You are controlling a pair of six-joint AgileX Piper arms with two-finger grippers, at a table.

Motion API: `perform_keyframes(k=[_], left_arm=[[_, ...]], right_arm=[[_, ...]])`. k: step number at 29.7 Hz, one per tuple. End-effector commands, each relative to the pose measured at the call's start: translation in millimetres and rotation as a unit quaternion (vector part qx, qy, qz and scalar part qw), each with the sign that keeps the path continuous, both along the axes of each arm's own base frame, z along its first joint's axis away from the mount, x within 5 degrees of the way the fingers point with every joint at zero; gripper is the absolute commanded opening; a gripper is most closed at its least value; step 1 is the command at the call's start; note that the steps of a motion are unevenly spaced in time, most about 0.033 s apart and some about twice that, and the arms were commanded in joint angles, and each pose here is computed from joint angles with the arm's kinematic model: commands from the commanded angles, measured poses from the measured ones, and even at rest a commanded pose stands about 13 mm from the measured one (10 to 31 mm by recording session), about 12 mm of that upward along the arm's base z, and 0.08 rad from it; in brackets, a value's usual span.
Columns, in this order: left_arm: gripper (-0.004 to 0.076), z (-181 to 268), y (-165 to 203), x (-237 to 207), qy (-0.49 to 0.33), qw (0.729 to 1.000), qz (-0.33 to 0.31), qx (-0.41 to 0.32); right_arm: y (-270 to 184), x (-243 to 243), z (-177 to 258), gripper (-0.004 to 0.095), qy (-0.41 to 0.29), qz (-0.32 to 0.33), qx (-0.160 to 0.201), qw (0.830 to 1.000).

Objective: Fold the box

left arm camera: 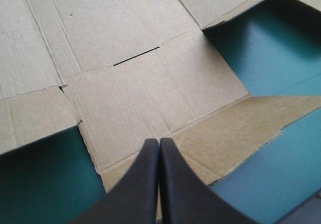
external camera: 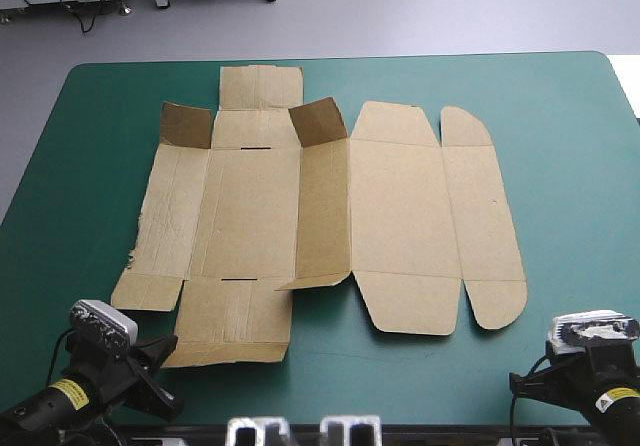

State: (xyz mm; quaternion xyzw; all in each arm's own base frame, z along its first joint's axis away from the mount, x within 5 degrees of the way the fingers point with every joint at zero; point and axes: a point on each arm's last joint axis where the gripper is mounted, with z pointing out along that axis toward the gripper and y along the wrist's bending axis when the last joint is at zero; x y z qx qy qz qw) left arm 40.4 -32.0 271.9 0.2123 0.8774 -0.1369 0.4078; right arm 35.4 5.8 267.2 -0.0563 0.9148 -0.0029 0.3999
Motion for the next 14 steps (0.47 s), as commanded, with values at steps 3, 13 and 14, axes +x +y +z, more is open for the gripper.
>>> perform_keyframes(k=[3,13,14], left_arm=[[-0.0008,14.4,-2.4,3.6,-0.030,0.999,0.004,-0.026],[-0.0008,15.5,-2.4,2.2,-0.026,0.999,0.001,-0.023],[-0.0008,18.3,-2.3,1.7,-0.027,0.999,0.000,-0.023]], right_arm=[[-0.3,3.9,9.3,-0.0018,-0.028,-0.003,0.001,1.000],[-0.3,3.9,9.3,-0.0018,-0.028,-0.003,0.001,1.000],[-0.3,3.9,9.3,-0.0018,-0.028,-0.003,0.001,1.000]])
